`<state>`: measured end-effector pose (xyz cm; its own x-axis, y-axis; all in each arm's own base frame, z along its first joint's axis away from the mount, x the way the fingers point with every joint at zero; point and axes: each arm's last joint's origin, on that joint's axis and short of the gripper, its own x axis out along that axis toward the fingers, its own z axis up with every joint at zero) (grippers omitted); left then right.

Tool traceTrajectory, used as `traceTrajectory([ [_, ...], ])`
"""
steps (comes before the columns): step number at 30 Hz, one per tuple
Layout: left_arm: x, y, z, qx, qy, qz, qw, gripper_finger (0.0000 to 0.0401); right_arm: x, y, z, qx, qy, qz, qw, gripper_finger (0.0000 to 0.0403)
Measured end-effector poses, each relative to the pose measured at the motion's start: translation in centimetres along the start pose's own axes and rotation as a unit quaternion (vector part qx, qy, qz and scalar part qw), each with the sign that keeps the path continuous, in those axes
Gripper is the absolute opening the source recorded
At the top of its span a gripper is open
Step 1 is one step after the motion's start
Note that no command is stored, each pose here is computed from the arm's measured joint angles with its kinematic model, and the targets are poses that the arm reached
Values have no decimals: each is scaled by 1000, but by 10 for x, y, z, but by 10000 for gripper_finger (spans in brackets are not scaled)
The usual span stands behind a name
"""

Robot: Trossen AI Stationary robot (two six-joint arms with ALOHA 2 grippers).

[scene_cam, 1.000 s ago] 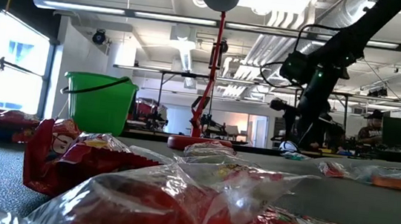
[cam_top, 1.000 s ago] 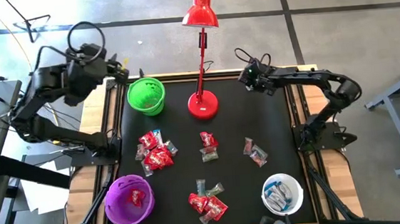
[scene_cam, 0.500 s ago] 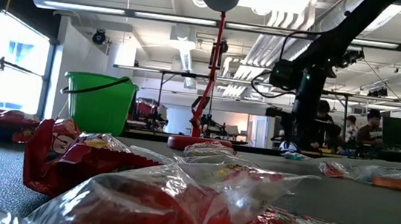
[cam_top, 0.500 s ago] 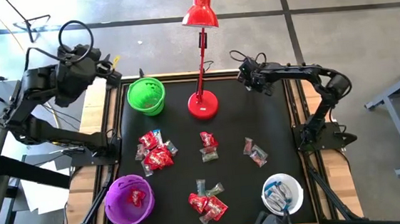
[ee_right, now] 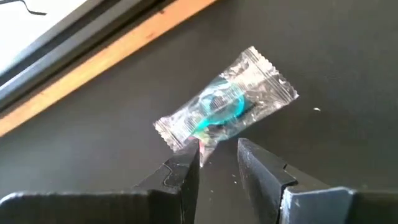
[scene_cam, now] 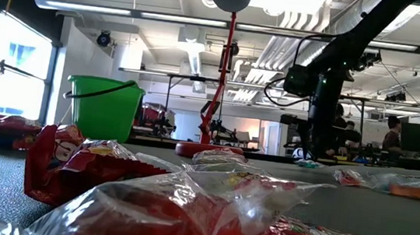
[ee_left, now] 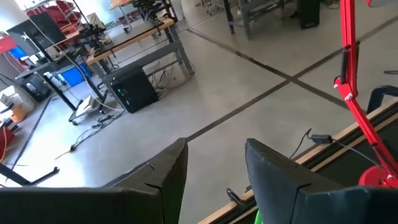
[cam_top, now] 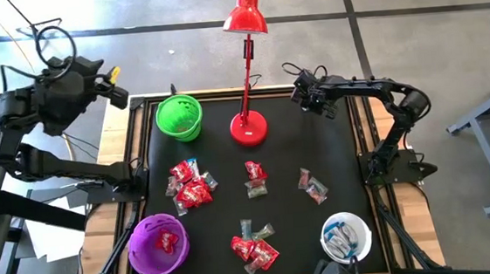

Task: Sort candy
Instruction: Put the blue gummy into the green bucket

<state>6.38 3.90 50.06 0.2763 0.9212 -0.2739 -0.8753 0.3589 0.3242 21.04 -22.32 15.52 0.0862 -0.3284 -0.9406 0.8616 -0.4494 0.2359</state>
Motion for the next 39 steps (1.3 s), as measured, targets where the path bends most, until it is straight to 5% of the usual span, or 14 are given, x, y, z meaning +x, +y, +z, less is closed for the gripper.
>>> traceTrajectory([
  [17, -9, 12, -10, 3, 4, -40, 999, 149, 23, 5, 1, 70, -8, -2, 998, 103],
  [27, -9, 13, -11, 2, 5, -37, 999, 149, 25, 2, 7, 59, -3, -3, 998, 102],
  [39, -9, 13, -11, -3, 5, -37, 999, 149, 25, 0, 6, 23, 5, -11, 1000, 20],
])
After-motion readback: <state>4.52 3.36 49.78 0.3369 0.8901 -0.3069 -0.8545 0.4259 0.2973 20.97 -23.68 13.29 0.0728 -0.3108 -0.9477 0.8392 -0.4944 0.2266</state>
